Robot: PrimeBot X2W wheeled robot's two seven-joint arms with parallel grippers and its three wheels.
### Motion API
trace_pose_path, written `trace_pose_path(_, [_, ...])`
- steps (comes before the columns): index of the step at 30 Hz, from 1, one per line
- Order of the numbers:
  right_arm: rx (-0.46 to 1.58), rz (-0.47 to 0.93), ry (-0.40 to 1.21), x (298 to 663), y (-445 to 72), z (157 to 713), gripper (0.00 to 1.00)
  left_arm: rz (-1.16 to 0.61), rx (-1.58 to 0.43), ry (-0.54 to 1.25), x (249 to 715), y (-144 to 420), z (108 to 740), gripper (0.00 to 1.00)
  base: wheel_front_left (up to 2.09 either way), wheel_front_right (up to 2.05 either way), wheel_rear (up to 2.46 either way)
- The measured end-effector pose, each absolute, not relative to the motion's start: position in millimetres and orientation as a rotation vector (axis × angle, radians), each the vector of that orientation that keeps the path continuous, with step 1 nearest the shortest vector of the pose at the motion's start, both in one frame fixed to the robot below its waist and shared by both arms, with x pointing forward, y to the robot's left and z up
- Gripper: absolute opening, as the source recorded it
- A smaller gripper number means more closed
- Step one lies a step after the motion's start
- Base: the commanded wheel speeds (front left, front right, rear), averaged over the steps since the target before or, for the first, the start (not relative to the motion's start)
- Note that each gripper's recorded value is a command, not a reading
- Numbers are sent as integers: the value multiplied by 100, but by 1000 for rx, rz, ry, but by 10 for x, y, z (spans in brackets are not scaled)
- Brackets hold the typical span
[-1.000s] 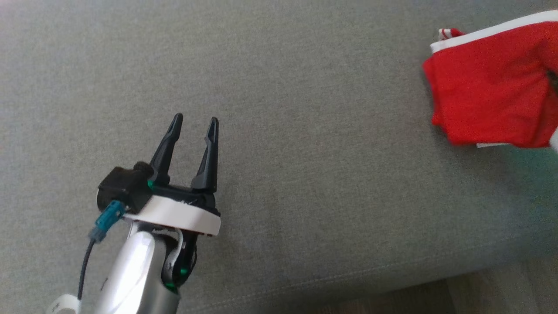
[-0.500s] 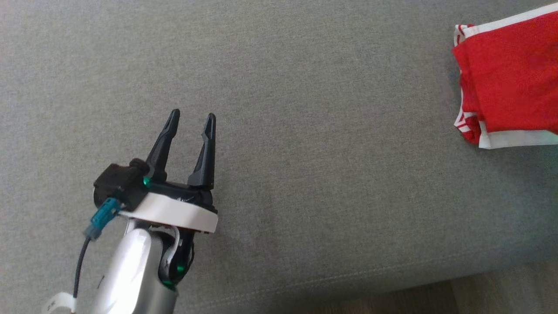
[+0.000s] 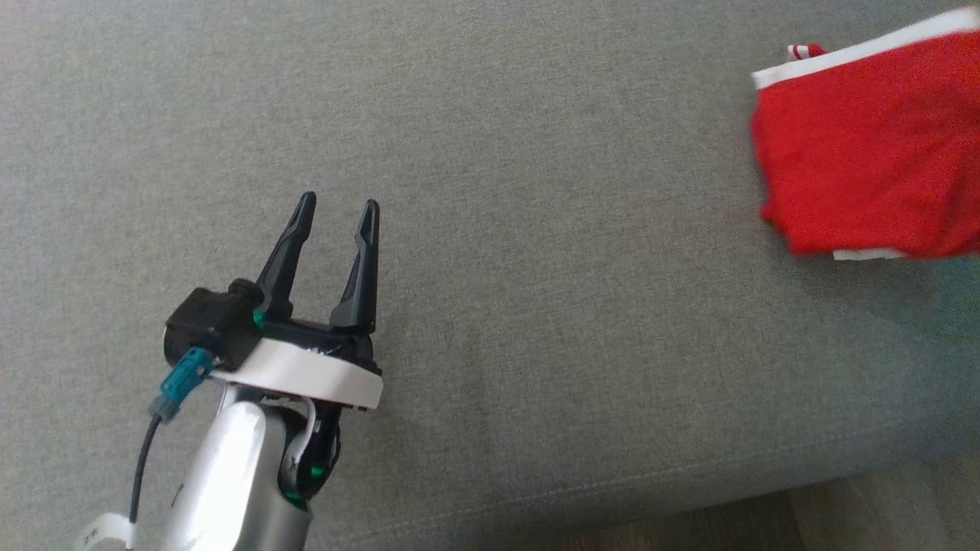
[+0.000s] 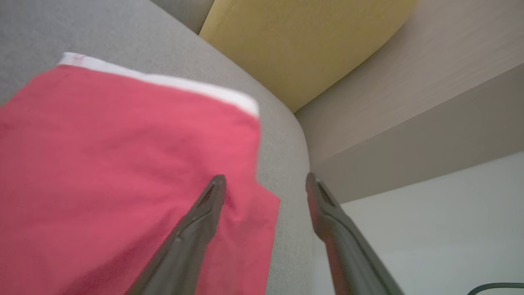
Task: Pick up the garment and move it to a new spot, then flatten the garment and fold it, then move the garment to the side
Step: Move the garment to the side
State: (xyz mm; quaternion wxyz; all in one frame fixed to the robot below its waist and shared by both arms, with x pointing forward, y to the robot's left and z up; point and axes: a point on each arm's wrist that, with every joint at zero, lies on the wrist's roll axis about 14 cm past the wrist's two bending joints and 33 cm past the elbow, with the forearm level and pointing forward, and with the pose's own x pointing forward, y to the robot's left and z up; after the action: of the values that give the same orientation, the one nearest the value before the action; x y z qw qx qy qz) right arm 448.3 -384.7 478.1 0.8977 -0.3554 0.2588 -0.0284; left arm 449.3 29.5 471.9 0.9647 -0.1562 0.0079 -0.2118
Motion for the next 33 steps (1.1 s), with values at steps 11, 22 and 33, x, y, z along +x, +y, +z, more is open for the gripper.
trace_pose_path(11, [-612,-38,279,4738,-3346,5233,100,-420,-308,-11,4456,343,4842,100,0,0,0])
trace_pose_path(22, [-268,73,-46,4568,-2293,5553,100,-379,-296,-82,4256,511,5158,100,0,0,0])
trace_pose_path(33, [2,53,-105,3865,-1871,5230,100,-311,-270,-102,3863,733,5258,100,0,0,0])
